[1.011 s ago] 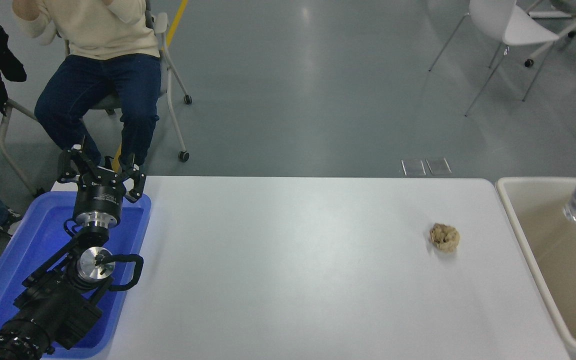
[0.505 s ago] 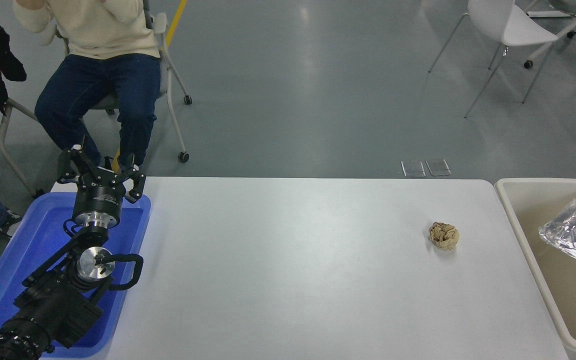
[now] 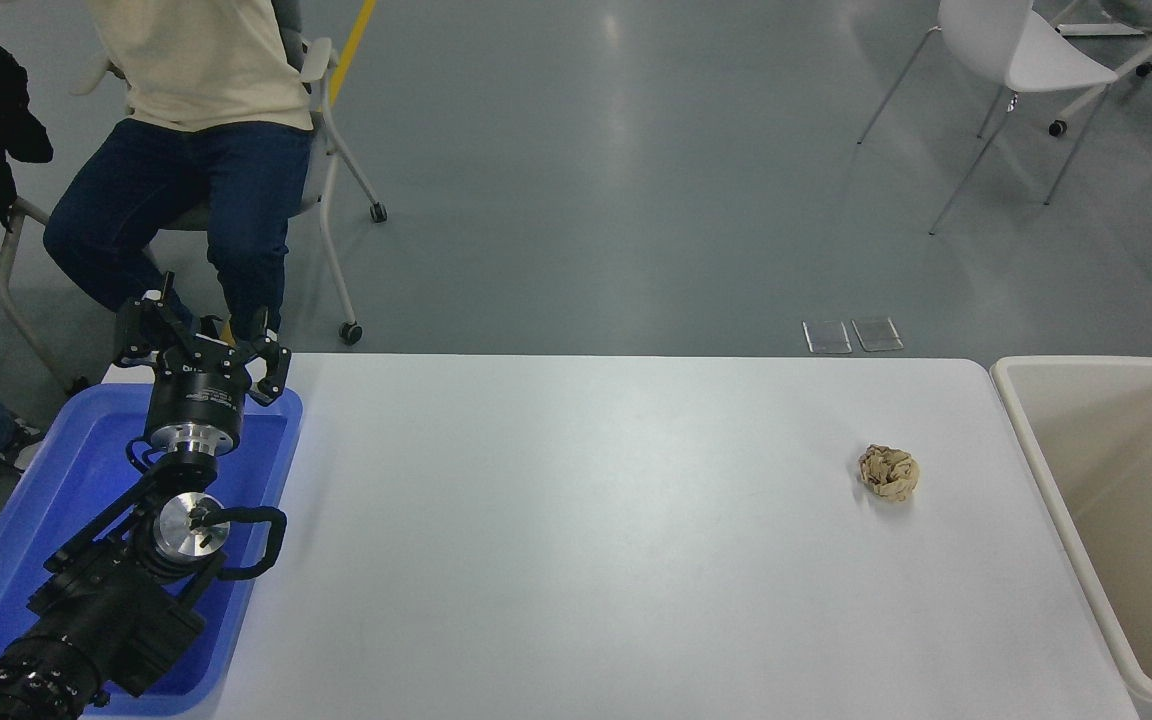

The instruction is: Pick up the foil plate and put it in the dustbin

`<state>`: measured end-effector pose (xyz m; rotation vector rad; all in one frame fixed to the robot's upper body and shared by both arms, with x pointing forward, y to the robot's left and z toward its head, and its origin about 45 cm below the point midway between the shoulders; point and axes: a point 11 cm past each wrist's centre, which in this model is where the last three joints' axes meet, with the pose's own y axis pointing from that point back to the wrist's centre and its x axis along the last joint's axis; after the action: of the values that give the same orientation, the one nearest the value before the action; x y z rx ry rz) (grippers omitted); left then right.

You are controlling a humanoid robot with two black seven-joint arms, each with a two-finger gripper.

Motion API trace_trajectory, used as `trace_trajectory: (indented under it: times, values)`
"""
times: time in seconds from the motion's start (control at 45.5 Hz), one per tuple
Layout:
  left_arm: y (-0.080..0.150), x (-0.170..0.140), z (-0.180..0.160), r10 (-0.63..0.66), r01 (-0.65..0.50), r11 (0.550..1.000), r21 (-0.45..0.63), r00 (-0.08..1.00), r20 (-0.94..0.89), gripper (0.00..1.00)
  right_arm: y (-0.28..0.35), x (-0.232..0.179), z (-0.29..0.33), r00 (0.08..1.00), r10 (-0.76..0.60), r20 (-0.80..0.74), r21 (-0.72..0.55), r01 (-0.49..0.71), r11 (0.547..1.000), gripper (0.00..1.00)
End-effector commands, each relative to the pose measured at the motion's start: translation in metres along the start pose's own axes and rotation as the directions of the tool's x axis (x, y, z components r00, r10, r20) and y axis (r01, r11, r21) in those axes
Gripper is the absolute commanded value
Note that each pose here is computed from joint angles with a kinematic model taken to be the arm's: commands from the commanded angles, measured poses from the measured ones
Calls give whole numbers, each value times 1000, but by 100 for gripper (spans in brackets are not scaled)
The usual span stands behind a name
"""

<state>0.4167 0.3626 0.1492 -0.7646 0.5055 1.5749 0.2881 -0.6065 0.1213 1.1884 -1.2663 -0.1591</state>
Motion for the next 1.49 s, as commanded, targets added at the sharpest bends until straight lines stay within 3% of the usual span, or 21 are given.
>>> trace_trajectory:
  times: [0.0, 0.176, 0.505, 0.747, 0.835, 1.033, 1.275, 1.473]
  values:
    - [0, 0, 0, 0, 0, 1000, 0, 1000, 0, 99, 41, -1, -65, 985, -134, -107, 187, 153, 970, 100]
    - [0, -1, 0, -3, 3, 1000, 3, 1000, 1, 99, 91, -12, -108, 940, -183, -288, 312, 273, 910, 100]
    - [0, -1, 0, -3, 3, 1000, 3, 1000, 1, 99, 180, 2, -162, 796, -246, -553, 294, 463, 837, 100]
    - [0, 0, 0, -1, 1, 1000, 2, 1000, 2, 99, 263, 3, -209, 622, -287, -728, 156, 558, 815, 100]
    - [0, 1, 1, 1, -1, 1000, -1, 1000, 2, 99, 303, -15, -238, 539, -296, -788, 114, 602, 791, 100]
    - [1, 1, 0, 2, -2, 1000, 0, 1000, 2, 99, 359, -54, -277, 459, -348, -817, 57, 666, 744, 100]
    - [1, 1, 0, 2, -2, 1000, 0, 1000, 2, 99, 392, -102, -314, 355, -298, -886, -4, 636, 772, 100]
    - [0, 1, 1, 1, -1, 1000, -1, 1000, 2, 99, 424, -142, -343, 334, -249, -909, 21, 634, 773, 100]
